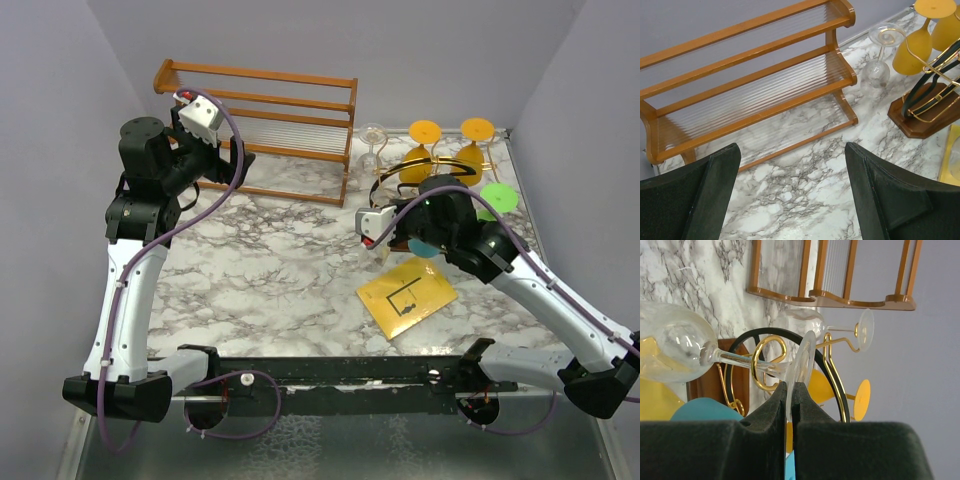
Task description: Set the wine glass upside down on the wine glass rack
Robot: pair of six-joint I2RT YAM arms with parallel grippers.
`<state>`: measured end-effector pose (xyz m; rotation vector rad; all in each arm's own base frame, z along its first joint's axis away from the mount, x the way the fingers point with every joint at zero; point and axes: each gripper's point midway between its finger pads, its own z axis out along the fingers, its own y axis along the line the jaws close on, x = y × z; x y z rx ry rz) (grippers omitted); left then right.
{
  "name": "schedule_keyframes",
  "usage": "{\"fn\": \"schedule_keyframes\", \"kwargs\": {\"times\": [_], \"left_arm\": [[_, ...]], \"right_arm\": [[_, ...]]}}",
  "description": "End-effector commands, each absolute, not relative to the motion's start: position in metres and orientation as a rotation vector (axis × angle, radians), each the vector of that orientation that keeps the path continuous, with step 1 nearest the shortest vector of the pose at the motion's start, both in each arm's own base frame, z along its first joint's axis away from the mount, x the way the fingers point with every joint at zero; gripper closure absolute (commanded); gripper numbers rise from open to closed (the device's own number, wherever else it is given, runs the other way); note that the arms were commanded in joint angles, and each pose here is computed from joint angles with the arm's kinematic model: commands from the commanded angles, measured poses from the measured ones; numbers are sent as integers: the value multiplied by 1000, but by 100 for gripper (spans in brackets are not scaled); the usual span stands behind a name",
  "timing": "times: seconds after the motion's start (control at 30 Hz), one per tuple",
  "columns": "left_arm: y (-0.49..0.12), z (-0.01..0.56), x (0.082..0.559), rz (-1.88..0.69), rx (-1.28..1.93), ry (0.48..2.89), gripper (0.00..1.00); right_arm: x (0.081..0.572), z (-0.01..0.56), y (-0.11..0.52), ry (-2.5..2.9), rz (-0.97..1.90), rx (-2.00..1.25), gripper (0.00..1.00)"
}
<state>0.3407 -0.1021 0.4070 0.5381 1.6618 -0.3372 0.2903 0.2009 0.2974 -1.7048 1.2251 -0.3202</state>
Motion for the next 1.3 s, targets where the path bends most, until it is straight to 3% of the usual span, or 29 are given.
{"fn": "schedule_keyframes", "kwargs": {"times": [0.0, 0.6, 0.87, 1.27], "left_arm": [[-104, 415, 340, -347, 558, 1625, 12], [-108, 412, 339, -368, 573, 1625, 12], [-109, 411, 337, -374, 582, 1626, 12], [-108, 406, 337, -371, 589, 1635, 12]], "right_arm": [[283, 325, 213, 1167, -240, -1650, 99], [300, 322, 224, 1189, -249, -1601, 99], [299, 313, 227, 1197, -227, -1617, 88], [300, 310, 227, 1211, -223, -1622, 84]]}}
